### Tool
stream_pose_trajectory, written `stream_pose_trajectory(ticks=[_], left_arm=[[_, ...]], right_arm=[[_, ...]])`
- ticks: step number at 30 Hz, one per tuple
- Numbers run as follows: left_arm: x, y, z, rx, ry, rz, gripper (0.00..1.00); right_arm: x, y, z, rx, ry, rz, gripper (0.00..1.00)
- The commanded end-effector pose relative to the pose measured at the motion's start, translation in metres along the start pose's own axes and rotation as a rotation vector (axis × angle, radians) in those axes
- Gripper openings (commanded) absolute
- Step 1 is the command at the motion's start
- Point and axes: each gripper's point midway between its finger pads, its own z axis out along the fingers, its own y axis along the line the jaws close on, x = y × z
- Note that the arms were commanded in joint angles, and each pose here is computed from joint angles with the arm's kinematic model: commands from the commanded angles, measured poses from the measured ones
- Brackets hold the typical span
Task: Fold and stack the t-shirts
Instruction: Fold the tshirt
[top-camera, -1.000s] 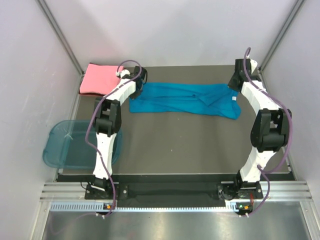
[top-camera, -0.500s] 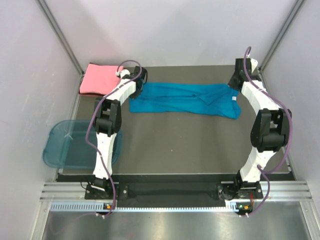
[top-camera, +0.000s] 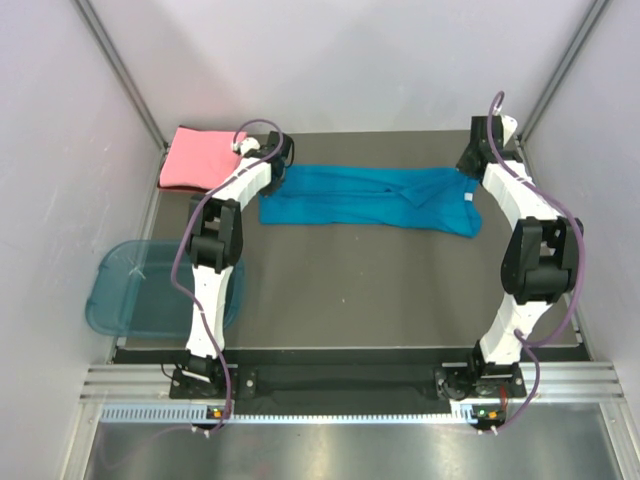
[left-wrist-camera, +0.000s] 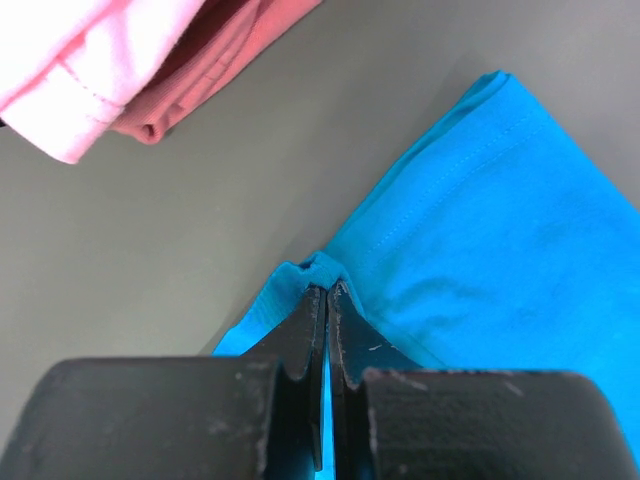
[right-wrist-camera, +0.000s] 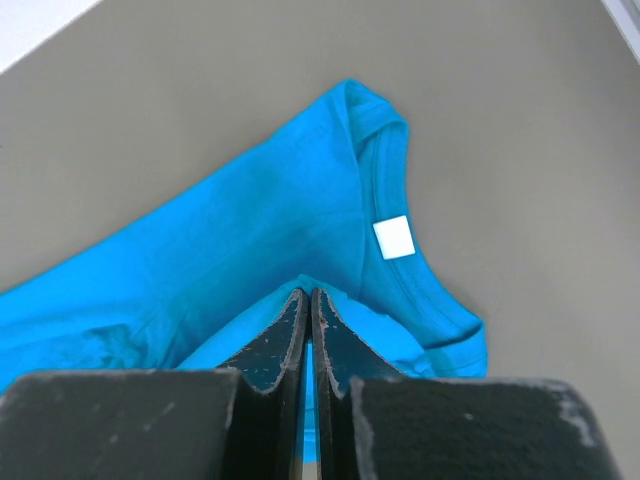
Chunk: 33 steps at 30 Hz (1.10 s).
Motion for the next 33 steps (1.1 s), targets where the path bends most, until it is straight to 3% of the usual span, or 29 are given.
stream_pose_trajectory(ticks=[1,7,9,12,15,19,24,29,33], left_arm=[[-0.017,-0.013,0.002,0.041,-0.042,-0.034,0.0],[-0.017,-0.016,0.002,0.056,-0.041,-0.023,0.0],[-0.018,-0.016,0.001,0.055,-0.042,-0.02,0.05],[-0.016,-0.017,0.001,0.067,-0.033,0.004,0.28],[-0.027,-0.012,-0.008,0.045,-0.058,0.038,0.41],[-0.052,0.004,-0.033,0.016,-0.123,0.066,0.41],[-0.054,0.015,-0.059,0.018,-0.145,0.139,0.42],[-0.03,0.01,-0.078,0.071,-0.099,0.271,0.45],[0.011,0.003,-0.082,0.175,0.026,0.347,0.45]], right_arm=[[-0.017,-0.003,0.008,0.012,-0.072,0.042,0.0],[-0.018,-0.019,0.015,0.04,-0.08,0.078,0.0],[-0.015,-0.02,0.018,0.044,-0.072,0.075,0.0],[-0.012,-0.02,0.019,0.039,-0.064,0.079,0.0],[-0.007,-0.017,0.021,0.023,-0.045,0.085,0.02],[0.001,-0.011,0.023,-0.013,-0.022,0.104,0.02],[0.011,-0.007,0.03,-0.032,0.001,0.123,0.08],[0.012,-0.004,0.042,-0.044,0.029,0.108,0.19],[0.006,-0.011,0.037,-0.03,0.045,0.127,0.33]])
